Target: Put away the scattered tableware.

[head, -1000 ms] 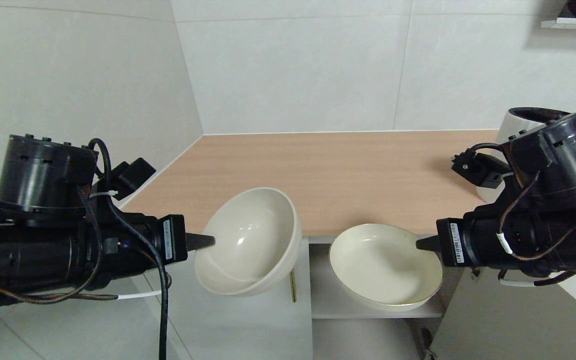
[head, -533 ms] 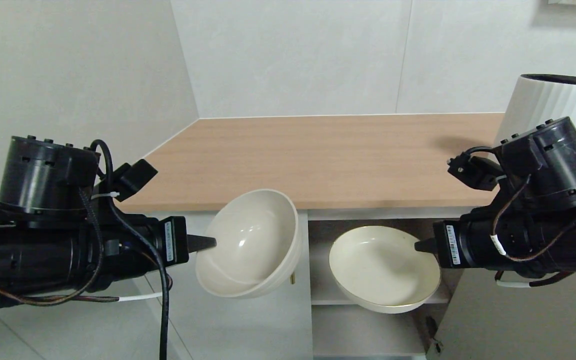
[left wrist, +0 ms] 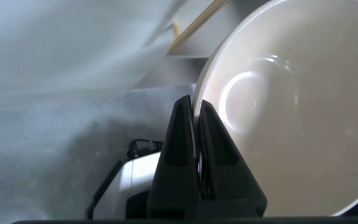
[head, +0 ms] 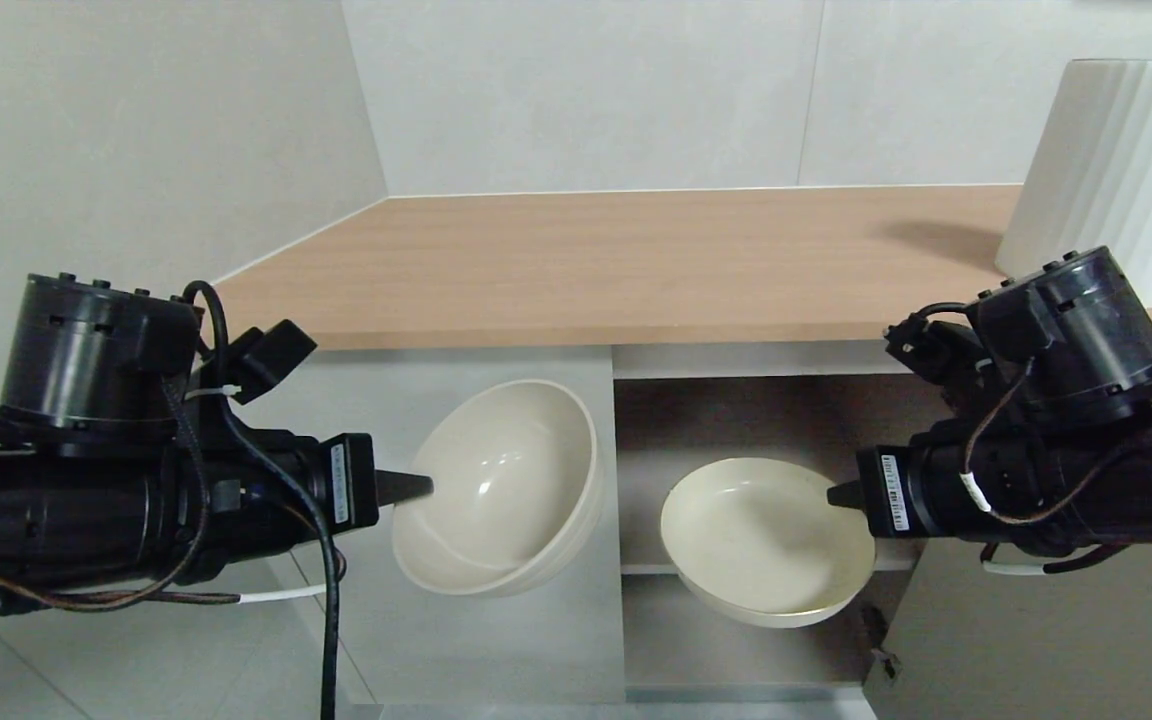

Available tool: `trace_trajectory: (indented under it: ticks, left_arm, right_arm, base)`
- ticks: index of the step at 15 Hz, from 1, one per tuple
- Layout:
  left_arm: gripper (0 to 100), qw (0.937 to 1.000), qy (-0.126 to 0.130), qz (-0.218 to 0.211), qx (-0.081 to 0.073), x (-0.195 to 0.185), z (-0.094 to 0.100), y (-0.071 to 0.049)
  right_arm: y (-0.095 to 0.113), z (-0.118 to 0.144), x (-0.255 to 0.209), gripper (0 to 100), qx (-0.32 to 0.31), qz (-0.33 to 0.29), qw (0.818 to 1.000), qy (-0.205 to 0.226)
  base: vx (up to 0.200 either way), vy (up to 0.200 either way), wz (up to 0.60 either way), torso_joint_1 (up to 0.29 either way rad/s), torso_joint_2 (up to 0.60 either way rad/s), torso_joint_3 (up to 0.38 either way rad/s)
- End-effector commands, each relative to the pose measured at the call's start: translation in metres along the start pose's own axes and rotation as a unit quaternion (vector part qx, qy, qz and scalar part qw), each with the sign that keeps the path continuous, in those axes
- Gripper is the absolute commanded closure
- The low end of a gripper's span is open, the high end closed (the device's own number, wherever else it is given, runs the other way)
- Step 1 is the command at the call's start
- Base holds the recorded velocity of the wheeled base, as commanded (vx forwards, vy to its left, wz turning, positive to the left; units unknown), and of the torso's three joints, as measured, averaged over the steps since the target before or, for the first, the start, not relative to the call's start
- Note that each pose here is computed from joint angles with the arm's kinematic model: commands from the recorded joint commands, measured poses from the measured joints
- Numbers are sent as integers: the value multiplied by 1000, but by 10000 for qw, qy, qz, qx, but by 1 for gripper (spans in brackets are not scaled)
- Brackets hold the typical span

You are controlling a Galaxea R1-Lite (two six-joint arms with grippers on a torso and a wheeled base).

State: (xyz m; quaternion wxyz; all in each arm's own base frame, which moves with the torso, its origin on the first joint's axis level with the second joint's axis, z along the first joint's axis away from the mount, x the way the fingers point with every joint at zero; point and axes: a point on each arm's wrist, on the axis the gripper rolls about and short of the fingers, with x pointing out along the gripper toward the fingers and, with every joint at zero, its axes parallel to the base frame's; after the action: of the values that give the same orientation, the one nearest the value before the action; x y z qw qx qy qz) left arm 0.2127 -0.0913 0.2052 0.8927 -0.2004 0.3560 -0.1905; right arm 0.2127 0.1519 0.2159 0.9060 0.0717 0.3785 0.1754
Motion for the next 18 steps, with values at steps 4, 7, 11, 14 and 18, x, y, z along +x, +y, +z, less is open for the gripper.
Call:
trace_trajectory:
  ticks: [4, 7, 11, 14, 18]
  left_arm:
    - [100, 10000, 6, 2, 1, 1, 0, 0]
    - [100, 10000, 10, -5, 1, 1, 0, 0]
    - [100, 10000, 36, 10, -5, 2, -1, 1]
    - [100, 10000, 49, 17, -8, 3, -1, 1]
    - [100, 10000, 60, 15, -5, 3, -1, 1]
  right_arm:
    - [-1, 0, 6, 100, 14, -47, 10000, 69]
    - [-1, -1, 10, 100, 10, -76, 9999, 115]
    - [-2, -9, 46, 100, -39, -320, 9981, 524]
    - [-9, -25, 99, 100, -80, -795, 9922, 952]
    - [-23, -35, 146, 100, 44, -1004, 9890, 1088]
  base:
    - [0, 0, 0, -39, 159, 110]
    - [0, 0, 0, 0, 0, 0]
    - [0, 0, 0, 0, 0, 0]
    - [0, 0, 0, 0, 0, 0]
    - [0, 0, 0, 0, 0, 0]
